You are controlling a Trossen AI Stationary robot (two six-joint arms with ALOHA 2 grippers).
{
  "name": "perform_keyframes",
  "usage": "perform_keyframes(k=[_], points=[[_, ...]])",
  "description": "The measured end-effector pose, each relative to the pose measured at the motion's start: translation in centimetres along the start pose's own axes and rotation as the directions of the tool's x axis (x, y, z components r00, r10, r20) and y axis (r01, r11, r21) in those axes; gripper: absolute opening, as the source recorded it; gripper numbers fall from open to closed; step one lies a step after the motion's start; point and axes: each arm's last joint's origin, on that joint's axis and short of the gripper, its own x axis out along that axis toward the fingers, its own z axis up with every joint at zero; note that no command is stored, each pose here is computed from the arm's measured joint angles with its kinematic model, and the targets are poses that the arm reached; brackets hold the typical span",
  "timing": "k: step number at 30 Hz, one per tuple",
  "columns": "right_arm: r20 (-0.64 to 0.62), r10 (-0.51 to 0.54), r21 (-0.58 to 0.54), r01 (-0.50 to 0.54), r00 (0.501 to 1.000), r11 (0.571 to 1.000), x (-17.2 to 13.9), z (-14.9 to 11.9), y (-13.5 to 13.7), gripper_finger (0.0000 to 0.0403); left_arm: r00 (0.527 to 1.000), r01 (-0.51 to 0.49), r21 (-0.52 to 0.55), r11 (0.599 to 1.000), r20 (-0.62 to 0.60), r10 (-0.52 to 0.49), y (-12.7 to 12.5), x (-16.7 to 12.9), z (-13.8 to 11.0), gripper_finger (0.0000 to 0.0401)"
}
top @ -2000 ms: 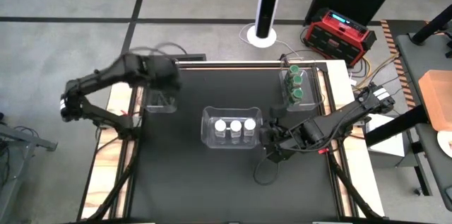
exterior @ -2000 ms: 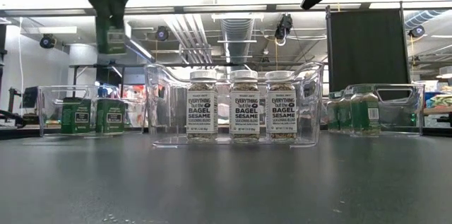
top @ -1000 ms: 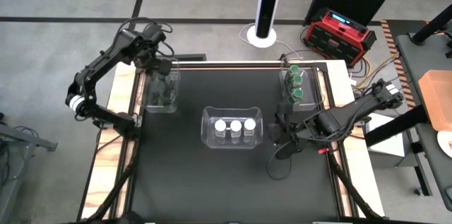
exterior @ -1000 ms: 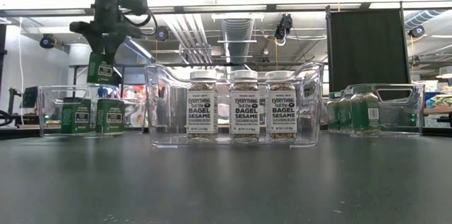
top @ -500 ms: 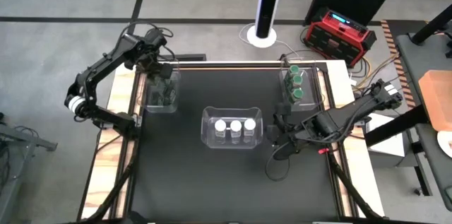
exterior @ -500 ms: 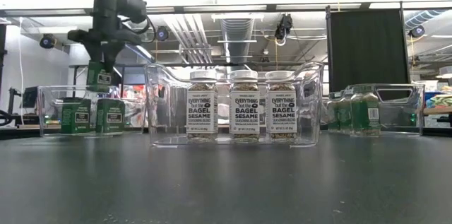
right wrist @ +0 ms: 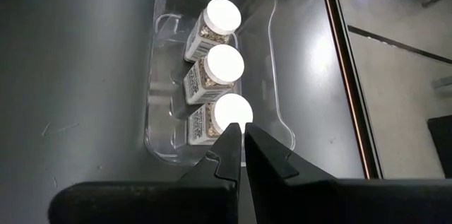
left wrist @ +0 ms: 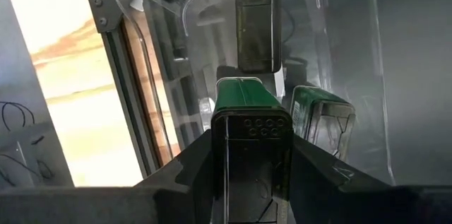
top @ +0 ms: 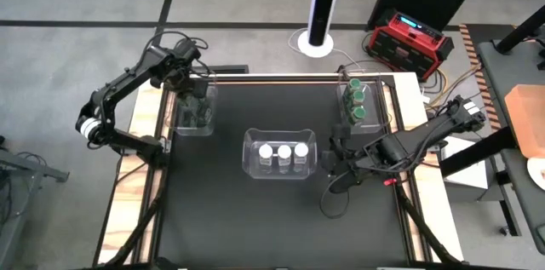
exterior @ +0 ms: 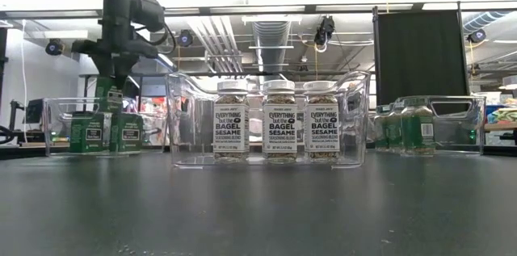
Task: Sort spices by type
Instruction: Put the black seasoning can into the top left transparent bin
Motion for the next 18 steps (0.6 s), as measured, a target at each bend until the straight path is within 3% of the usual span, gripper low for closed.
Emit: perform_keyframes(k=[18], points=[[-0.007,-0.001,-0.006,0.001,1.0,1.0,0.17,-0.19,0.08,0.0013,1.0,0.0,-0.013,1.0,-0.001,0.0,-0.2,0.22,-0.16,0.0119]])
